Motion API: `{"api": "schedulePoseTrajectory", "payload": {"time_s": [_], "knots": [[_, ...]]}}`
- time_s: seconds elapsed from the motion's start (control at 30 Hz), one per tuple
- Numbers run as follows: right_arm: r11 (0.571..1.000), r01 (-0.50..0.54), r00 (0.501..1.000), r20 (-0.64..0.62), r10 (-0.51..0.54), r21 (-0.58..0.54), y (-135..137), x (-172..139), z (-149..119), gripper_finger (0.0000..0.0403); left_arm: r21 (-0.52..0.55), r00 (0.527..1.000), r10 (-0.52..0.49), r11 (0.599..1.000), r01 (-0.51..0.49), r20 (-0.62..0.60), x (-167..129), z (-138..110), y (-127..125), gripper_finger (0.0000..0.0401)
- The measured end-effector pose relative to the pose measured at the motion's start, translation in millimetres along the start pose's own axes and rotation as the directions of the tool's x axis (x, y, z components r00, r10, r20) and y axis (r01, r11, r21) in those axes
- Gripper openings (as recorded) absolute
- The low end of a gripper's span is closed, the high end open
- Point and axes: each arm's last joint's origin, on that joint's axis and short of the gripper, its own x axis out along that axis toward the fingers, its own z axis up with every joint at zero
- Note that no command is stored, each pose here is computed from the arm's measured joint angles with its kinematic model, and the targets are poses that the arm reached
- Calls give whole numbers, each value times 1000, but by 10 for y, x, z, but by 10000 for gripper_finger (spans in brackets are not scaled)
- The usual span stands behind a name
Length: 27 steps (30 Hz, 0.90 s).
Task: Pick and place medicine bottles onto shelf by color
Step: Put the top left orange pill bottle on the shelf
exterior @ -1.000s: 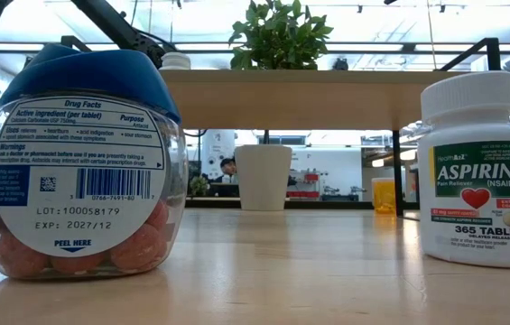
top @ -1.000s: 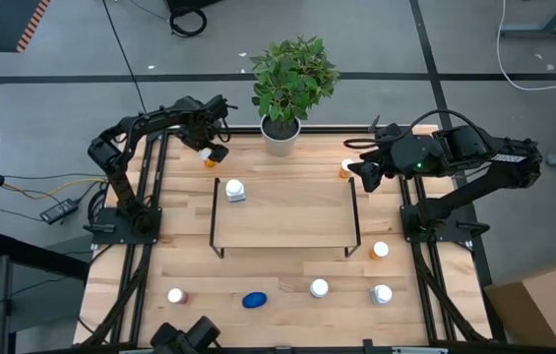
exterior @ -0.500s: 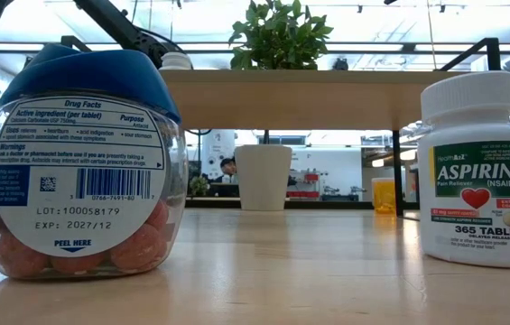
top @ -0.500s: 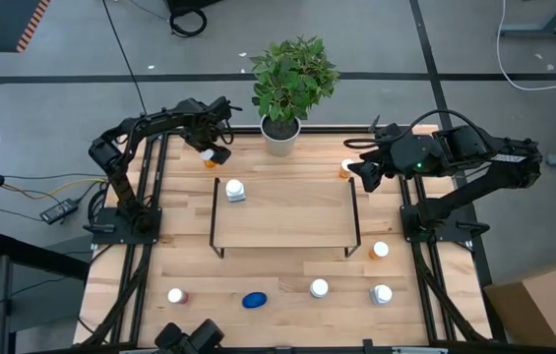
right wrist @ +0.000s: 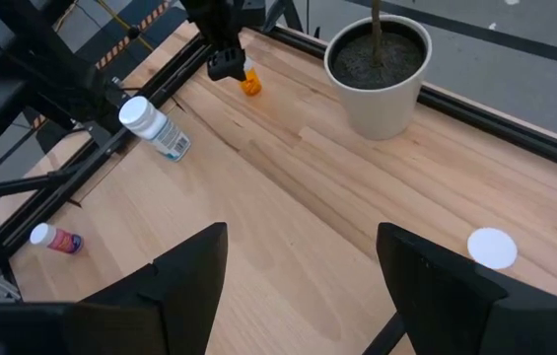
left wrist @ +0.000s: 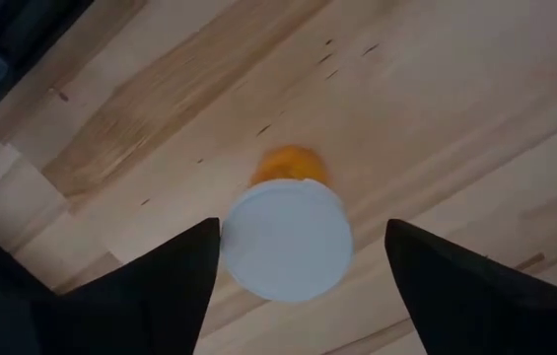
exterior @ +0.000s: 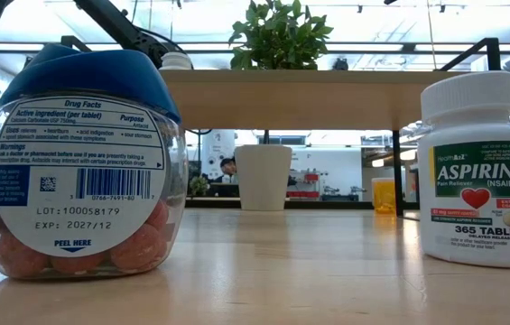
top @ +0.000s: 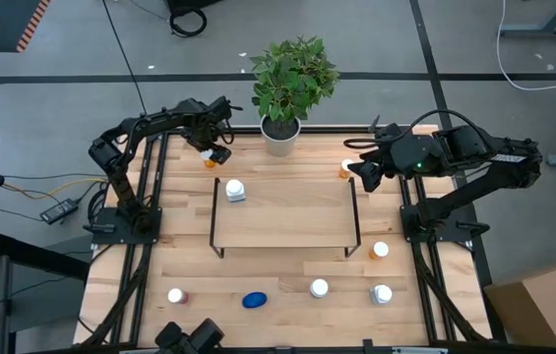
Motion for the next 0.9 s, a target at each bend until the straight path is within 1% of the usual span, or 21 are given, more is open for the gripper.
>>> {"api": "schedulePoseTrajectory", "payload": {"time_s": [0.33, 0.9], "knots": [[1000, 0, 1000, 0, 0, 0, 0, 0, 0, 269, 3, 1000, 1, 1000, -1, -15, 0, -15, 1, 272], [1000, 0, 1000, 0, 0, 4, 0, 0, 0, 269, 30, 1000, 5, 1000, -4, -28, 0, -28, 3, 217]]}}
